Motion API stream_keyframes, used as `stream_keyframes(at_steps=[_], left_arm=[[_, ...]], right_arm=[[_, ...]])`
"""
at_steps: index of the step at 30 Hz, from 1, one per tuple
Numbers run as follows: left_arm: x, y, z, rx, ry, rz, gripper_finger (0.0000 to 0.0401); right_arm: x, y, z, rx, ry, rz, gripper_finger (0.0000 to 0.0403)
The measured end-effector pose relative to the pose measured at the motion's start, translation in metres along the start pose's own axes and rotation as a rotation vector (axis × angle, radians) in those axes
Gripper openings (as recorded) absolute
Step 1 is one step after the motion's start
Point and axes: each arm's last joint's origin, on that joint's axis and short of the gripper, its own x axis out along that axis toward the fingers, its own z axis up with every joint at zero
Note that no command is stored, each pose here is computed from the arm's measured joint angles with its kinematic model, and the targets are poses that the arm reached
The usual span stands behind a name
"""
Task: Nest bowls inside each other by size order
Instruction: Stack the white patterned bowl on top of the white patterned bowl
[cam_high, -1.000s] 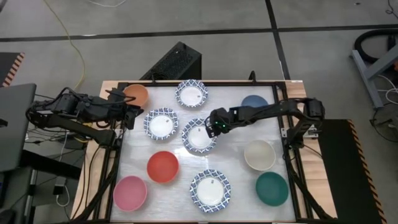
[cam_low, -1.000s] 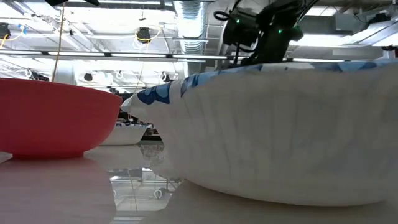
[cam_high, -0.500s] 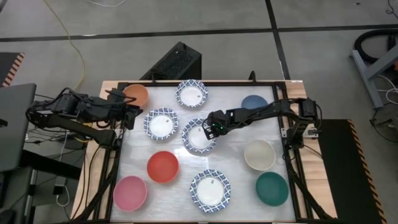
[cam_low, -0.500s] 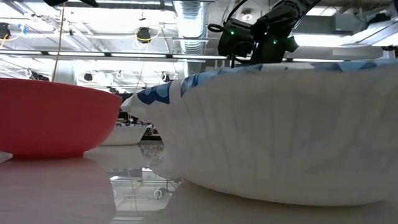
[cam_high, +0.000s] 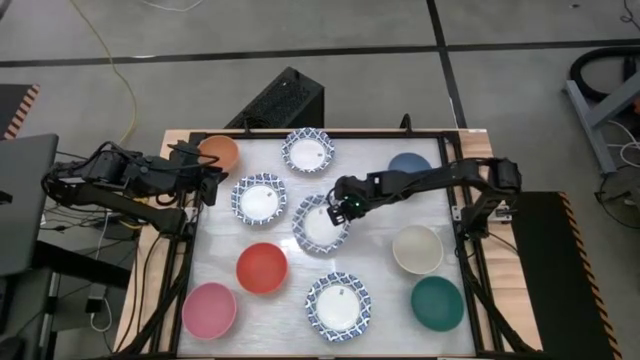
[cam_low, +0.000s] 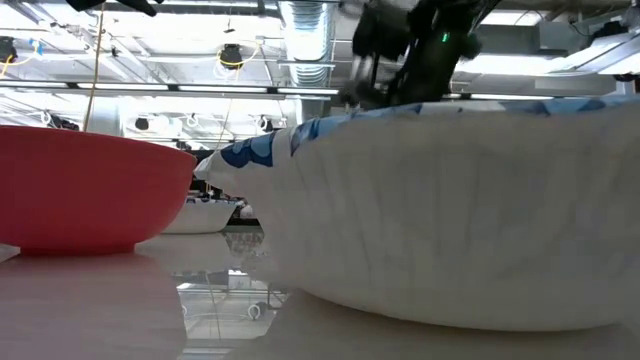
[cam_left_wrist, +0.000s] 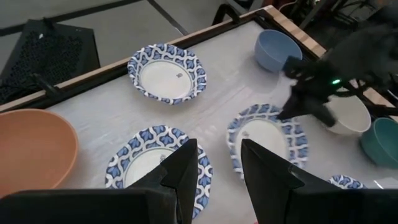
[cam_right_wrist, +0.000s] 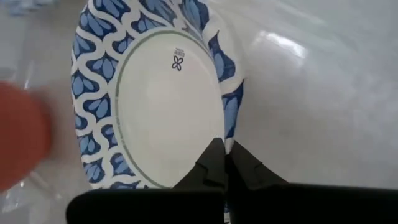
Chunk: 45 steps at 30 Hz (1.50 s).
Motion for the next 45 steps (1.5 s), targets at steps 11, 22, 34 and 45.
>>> stream_keyframes(at_steps=[11,22,34,45], left_arm=[[0.000,0.000,0.000,-0.002,0.000,0.000,0.0112],[0.000,0.001,0.001,-0.003,-0.037,0.036,0.0112],[0.000,0.001,0.001,-0.003,-0.041,0.039,0.0112],[0.000,0.001,0.001,0.012,-0.047,0.045,0.0112]], right_arm=[[-0.095,0.031,-0.061,-0.236,0.005,0.241,0.0008],[-0.080,0.051,-0.125,-0.373,0.123,0.233,0.0007],[-0.047,0.063,-0.146,-0.411,0.180,0.238,0.0007],[-0.040,0.057,-0.153,-0.409,0.224,0.216,0.0007]])
